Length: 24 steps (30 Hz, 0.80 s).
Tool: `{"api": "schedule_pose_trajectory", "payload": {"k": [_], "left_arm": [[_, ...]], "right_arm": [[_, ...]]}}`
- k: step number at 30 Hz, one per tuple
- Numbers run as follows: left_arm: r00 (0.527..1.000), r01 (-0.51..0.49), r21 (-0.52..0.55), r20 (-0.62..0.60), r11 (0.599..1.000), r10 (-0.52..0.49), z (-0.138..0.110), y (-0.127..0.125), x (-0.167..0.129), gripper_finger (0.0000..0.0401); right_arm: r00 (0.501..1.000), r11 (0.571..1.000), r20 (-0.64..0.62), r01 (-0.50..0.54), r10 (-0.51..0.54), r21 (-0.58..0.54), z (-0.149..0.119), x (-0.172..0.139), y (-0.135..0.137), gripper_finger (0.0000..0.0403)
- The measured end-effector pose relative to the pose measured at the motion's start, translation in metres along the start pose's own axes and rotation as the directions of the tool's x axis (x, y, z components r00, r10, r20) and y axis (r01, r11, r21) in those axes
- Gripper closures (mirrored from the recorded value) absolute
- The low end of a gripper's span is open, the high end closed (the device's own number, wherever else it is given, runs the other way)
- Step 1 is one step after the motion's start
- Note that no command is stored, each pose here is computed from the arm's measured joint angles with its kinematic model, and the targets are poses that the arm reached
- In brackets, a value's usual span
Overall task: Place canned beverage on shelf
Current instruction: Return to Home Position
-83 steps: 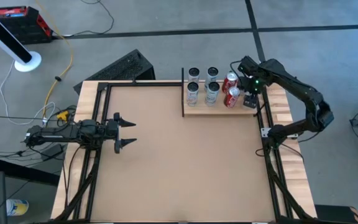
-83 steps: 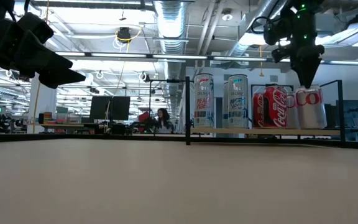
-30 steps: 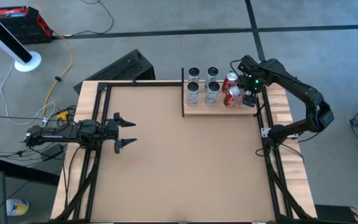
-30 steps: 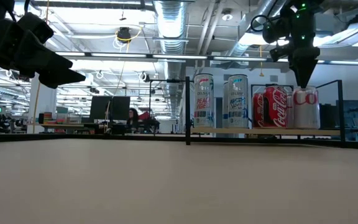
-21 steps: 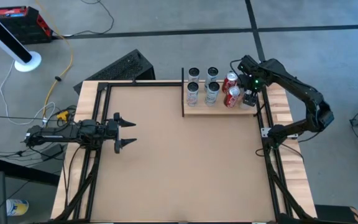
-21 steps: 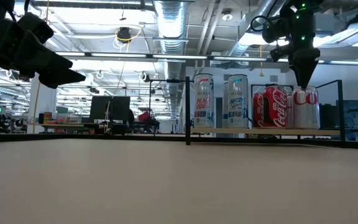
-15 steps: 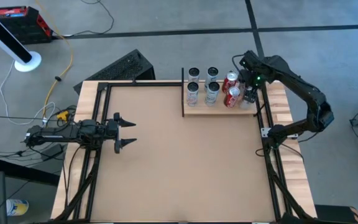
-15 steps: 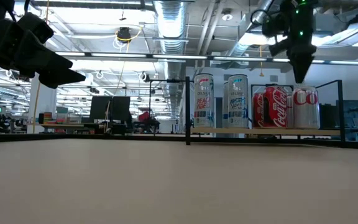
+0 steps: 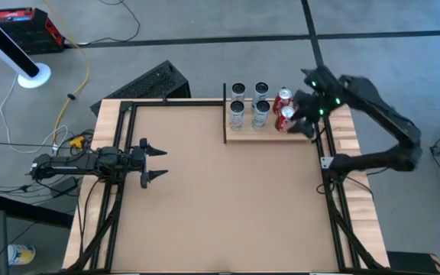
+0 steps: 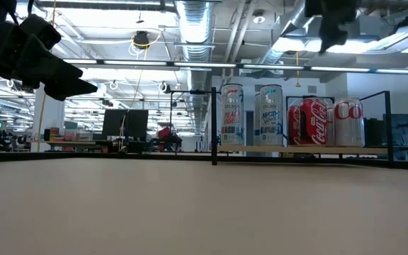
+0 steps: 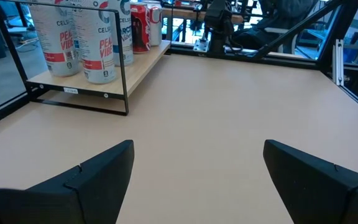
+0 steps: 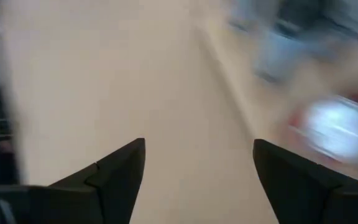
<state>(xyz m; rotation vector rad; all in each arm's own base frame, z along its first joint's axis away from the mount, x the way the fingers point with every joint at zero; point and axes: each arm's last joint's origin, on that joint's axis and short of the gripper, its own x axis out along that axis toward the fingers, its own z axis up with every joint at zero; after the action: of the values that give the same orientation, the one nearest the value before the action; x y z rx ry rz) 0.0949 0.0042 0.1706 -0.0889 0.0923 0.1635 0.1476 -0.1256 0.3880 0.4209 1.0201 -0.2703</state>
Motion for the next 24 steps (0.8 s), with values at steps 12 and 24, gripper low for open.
{"api": "schedule_pose_trajectory", "payload": {"k": [12, 24], "left_arm": [[1.0, 0.0, 0.0, 0.0, 1.0, 0.0, 0.0, 0.0, 0.0, 0.0058], [1.0, 0.0, 0.0, 0.0, 1.0, 0.0, 0.0, 0.0, 0.0, 0.0058]], "right_arm": [[0.808, 0.952, 0.521, -0.153, 0.275, -0.265, -0.073, 0.032, 0.069, 0.0192], [0.521, 0.872, 0.706, -0.201, 0.48, -0.445, -0.133, 0.143, 0.071, 0.038]]}}
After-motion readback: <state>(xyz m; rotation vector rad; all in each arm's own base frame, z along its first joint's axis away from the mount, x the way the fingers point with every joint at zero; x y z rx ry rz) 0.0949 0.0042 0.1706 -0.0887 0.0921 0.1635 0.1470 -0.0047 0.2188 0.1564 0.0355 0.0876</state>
